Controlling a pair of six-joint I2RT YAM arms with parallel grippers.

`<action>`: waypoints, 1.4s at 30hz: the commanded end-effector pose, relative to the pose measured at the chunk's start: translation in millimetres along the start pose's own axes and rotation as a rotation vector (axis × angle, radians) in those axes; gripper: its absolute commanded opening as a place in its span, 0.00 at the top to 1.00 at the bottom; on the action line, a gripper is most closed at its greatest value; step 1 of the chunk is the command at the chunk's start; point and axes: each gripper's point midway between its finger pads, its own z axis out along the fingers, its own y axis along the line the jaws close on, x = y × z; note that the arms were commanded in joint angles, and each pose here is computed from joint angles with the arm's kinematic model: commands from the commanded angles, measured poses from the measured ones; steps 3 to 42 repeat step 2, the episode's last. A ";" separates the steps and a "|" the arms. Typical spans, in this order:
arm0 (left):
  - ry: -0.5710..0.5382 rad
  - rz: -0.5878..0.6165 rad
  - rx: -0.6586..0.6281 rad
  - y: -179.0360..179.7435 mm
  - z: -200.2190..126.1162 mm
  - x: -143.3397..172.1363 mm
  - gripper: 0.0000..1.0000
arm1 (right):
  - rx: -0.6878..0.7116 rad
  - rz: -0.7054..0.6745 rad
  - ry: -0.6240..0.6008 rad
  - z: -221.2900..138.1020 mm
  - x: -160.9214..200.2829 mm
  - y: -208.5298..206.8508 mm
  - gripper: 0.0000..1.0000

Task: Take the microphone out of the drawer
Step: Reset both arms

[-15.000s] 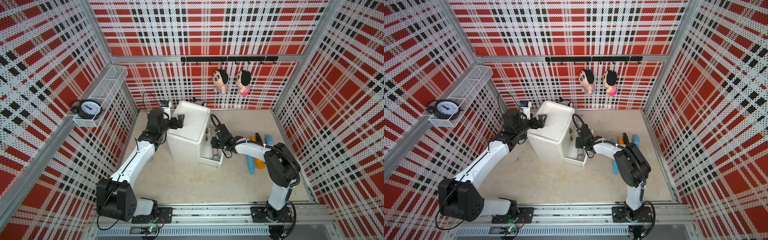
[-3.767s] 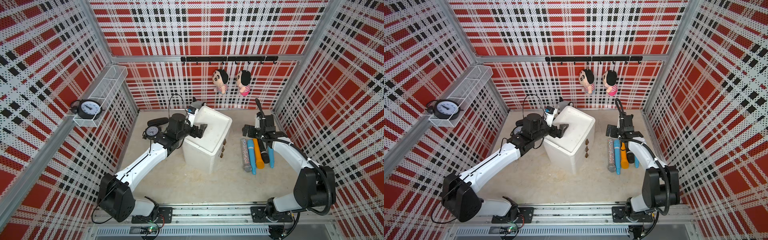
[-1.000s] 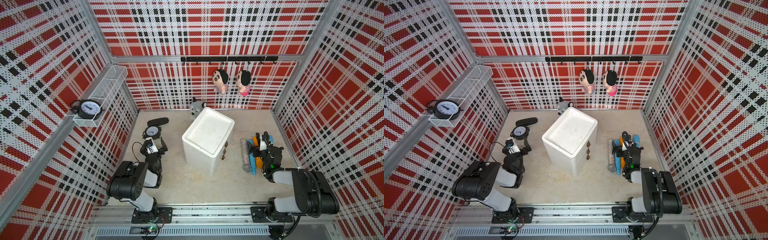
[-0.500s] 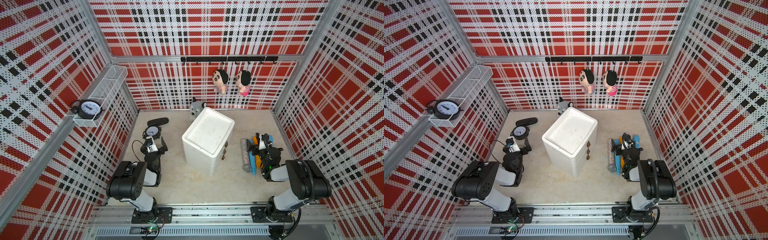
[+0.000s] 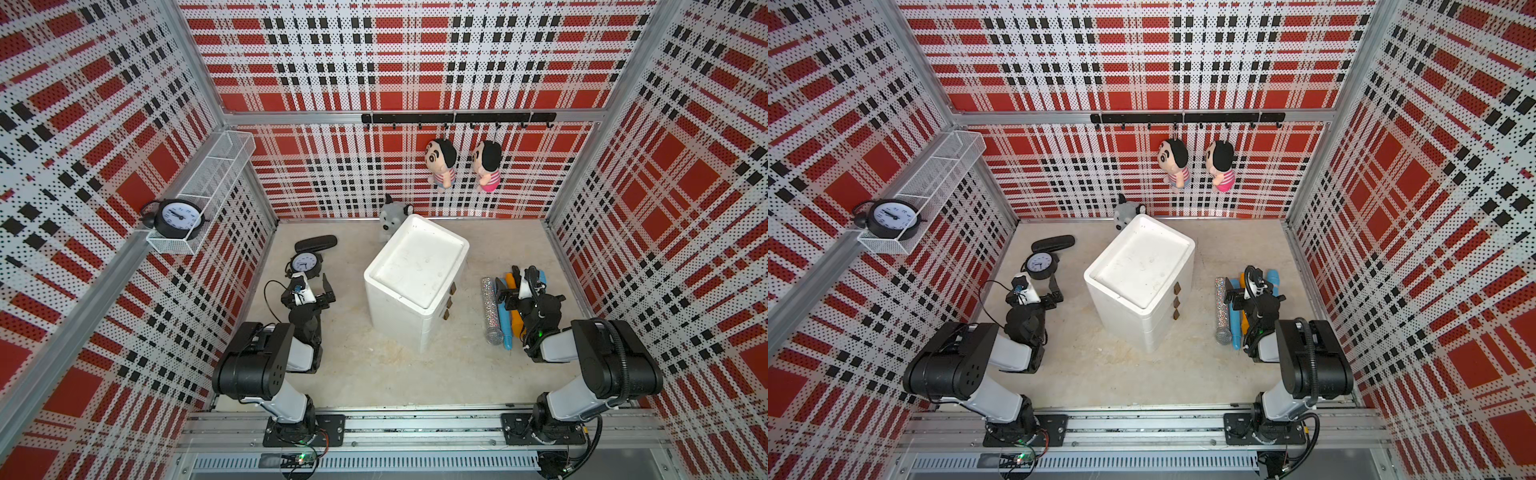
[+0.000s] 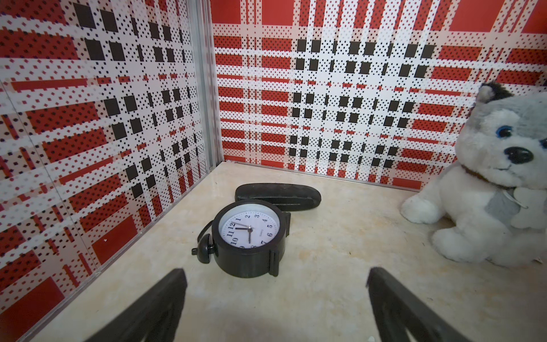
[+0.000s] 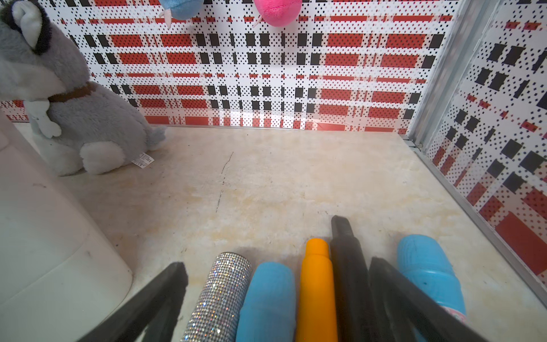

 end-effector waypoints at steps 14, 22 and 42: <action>-0.017 -0.010 0.006 -0.4 3.6 -7.1 0.02 | 0.003 -0.004 -0.016 0.7 -4.7 0.2 0.00; -0.017 -0.010 0.006 -0.4 3.6 -7.1 0.02 | 0.003 -0.004 -0.016 0.7 -4.7 0.2 0.00; -0.017 -0.010 0.006 -0.4 3.6 -7.1 0.02 | 0.003 -0.004 -0.016 0.7 -4.7 0.2 0.00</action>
